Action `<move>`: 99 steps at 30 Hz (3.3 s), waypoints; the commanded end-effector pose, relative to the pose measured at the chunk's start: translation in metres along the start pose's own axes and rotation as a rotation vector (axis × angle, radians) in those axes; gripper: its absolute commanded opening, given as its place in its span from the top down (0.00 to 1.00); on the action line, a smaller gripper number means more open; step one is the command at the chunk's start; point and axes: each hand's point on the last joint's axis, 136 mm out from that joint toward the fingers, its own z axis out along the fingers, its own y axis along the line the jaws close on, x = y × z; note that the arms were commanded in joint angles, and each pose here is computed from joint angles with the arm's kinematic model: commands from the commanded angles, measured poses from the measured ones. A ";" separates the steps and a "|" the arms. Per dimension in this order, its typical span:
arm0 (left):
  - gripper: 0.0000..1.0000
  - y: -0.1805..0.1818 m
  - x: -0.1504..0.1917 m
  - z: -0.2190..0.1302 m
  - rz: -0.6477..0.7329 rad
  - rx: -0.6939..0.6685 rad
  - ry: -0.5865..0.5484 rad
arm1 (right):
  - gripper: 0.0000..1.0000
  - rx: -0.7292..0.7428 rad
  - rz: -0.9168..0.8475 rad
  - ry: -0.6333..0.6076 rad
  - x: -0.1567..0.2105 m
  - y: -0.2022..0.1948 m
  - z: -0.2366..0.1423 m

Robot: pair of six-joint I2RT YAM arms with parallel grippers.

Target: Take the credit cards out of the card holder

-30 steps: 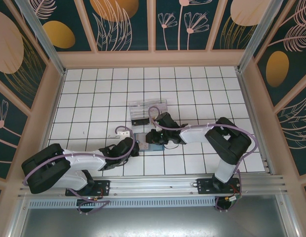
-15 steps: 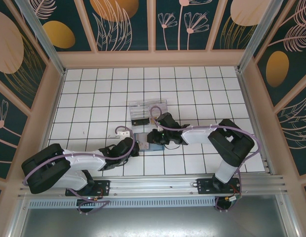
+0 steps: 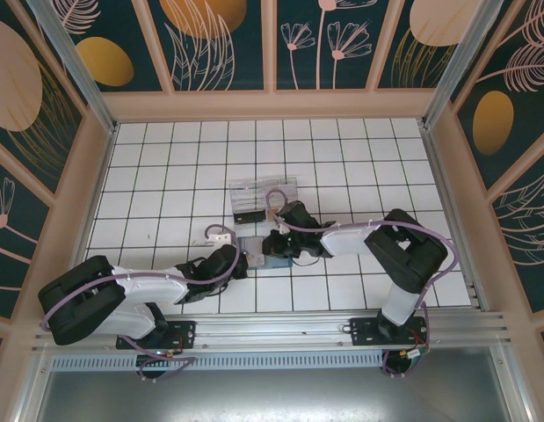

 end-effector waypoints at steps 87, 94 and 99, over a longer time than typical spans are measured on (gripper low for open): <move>1.00 -0.021 0.008 0.057 0.087 -0.156 0.133 | 0.97 -0.002 -0.010 -0.035 -0.031 -0.065 -0.050; 1.00 -0.016 0.008 0.052 0.080 -0.159 0.128 | 0.98 0.014 0.011 -0.067 -0.040 -0.076 -0.063; 1.00 -0.018 0.007 0.050 0.073 -0.149 0.124 | 0.98 0.024 0.028 -0.080 -0.034 -0.083 -0.073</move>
